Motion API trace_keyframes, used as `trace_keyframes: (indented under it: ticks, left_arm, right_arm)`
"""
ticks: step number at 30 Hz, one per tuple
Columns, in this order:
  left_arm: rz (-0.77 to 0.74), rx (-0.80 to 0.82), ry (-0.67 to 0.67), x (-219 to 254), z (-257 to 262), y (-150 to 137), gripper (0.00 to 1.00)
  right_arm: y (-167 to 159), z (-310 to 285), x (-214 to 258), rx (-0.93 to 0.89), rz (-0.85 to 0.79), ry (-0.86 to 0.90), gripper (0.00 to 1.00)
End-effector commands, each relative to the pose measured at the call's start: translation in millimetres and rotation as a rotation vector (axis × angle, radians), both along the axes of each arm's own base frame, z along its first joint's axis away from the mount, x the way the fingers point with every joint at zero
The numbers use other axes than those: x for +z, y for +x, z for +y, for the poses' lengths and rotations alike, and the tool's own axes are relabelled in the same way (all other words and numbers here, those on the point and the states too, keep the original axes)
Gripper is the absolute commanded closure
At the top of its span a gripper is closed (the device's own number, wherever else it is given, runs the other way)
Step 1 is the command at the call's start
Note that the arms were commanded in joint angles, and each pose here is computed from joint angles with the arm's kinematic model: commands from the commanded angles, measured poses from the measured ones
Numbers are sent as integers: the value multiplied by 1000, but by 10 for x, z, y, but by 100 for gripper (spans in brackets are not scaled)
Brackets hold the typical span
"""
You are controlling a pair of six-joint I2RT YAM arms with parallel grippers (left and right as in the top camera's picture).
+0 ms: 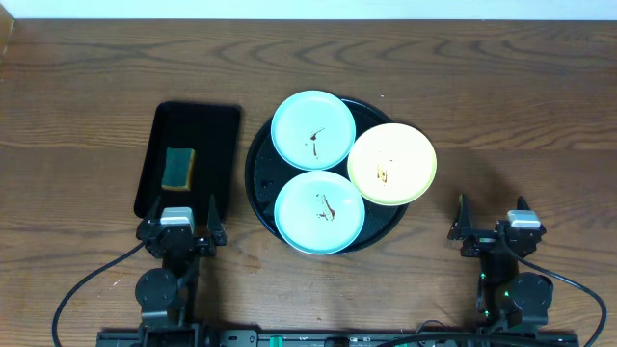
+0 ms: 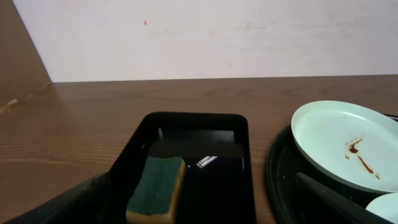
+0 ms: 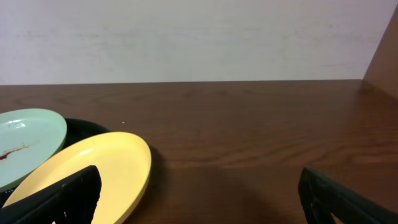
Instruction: Clean dirty plates on tray and stack at the side
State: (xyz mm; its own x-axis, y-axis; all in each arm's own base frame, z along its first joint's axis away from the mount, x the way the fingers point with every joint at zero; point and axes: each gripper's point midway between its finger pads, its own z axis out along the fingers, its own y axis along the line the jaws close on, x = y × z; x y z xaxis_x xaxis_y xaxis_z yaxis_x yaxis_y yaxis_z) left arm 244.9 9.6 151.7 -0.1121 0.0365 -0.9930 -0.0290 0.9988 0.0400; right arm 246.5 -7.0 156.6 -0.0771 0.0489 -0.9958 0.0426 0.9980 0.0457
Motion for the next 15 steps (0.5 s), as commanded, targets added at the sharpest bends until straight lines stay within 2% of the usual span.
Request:
trace_keyframes:
  ticks: [1, 7, 15]
  left_arm:
    - [50, -14, -21, -162, -25, -6, 9]
    - [93, 9, -167, -165, -28, -51, 9]
    - [157, 16, -181, -67, -32, -101, 9]
  right_arm:
    - [1, -21, -22, -12, 5, 9, 1]
    - [-20, 0, -7, 0, 27, 11, 1]
    - [-50, -57, 6, -34, 96, 7, 1]
